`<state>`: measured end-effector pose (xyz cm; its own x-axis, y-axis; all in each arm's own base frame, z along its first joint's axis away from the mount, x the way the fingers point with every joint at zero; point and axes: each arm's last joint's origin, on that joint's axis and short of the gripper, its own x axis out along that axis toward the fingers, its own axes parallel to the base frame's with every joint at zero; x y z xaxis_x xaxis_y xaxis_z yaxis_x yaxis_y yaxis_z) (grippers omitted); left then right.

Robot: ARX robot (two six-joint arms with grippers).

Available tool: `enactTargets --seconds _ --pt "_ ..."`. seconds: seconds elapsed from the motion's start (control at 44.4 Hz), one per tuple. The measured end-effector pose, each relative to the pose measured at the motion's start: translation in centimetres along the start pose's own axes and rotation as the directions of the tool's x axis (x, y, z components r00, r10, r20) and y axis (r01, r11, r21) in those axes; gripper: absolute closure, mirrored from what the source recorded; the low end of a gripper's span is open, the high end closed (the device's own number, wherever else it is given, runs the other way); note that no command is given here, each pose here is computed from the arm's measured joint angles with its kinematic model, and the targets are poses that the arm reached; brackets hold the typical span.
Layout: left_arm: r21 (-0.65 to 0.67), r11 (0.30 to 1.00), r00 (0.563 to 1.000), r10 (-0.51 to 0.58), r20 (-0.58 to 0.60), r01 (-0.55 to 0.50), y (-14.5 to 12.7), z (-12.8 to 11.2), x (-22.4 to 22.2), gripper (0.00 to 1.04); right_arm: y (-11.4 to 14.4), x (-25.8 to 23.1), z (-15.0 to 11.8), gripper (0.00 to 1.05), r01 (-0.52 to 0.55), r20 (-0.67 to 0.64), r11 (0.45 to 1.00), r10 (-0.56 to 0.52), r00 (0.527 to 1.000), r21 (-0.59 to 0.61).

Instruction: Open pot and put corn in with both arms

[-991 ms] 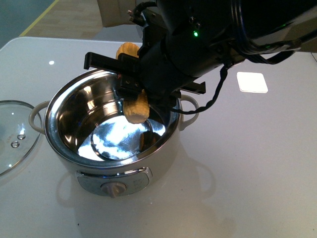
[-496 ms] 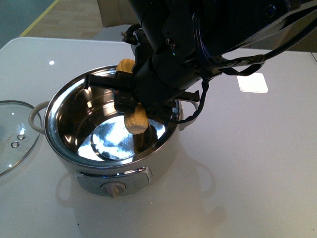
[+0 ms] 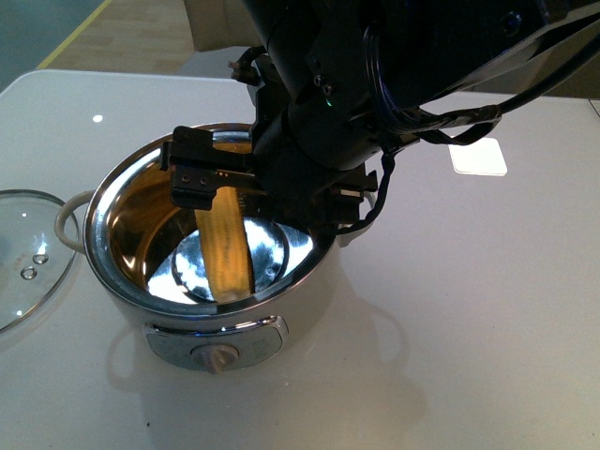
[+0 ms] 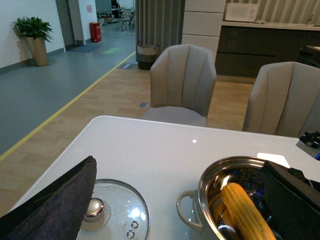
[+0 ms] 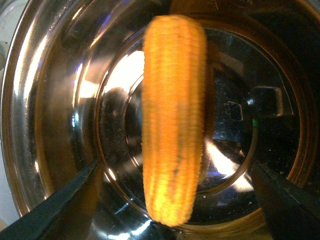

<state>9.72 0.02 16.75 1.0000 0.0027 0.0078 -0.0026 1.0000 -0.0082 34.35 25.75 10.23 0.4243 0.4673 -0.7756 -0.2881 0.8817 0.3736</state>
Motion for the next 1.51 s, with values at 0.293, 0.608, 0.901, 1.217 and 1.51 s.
enactTargets --seconds 0.293,0.608,0.901,1.217,1.51 --pt "0.000 1.000 1.000 0.000 0.000 0.000 0.0 0.0 0.0 0.07 -2.3 -5.6 1.6 0.09 -0.047 0.145 0.994 0.033 0.989 0.096" --pt "0.000 1.000 1.000 0.000 0.000 0.000 0.0 0.0 0.0 0.07 -8.1 -16.7 0.3 0.09 0.025 0.371 0.987 -0.084 0.925 0.161" --pt "0.000 1.000 1.000 0.000 0.000 0.000 0.0 0.0 0.0 0.07 -10.0 -23.7 -4.9 0.09 0.295 0.542 0.953 -0.284 0.791 0.069" --pt "0.000 1.000 1.000 0.000 0.000 0.000 0.0 0.0 0.0 0.07 -9.4 -29.7 -12.0 0.09 0.435 0.590 0.895 -0.404 0.699 0.097" --pt "0.000 1.000 1.000 0.000 0.000 0.000 0.0 0.0 0.0 0.07 -9.3 -31.3 -14.6 0.09 0.429 0.619 0.891 -0.422 0.662 0.150"
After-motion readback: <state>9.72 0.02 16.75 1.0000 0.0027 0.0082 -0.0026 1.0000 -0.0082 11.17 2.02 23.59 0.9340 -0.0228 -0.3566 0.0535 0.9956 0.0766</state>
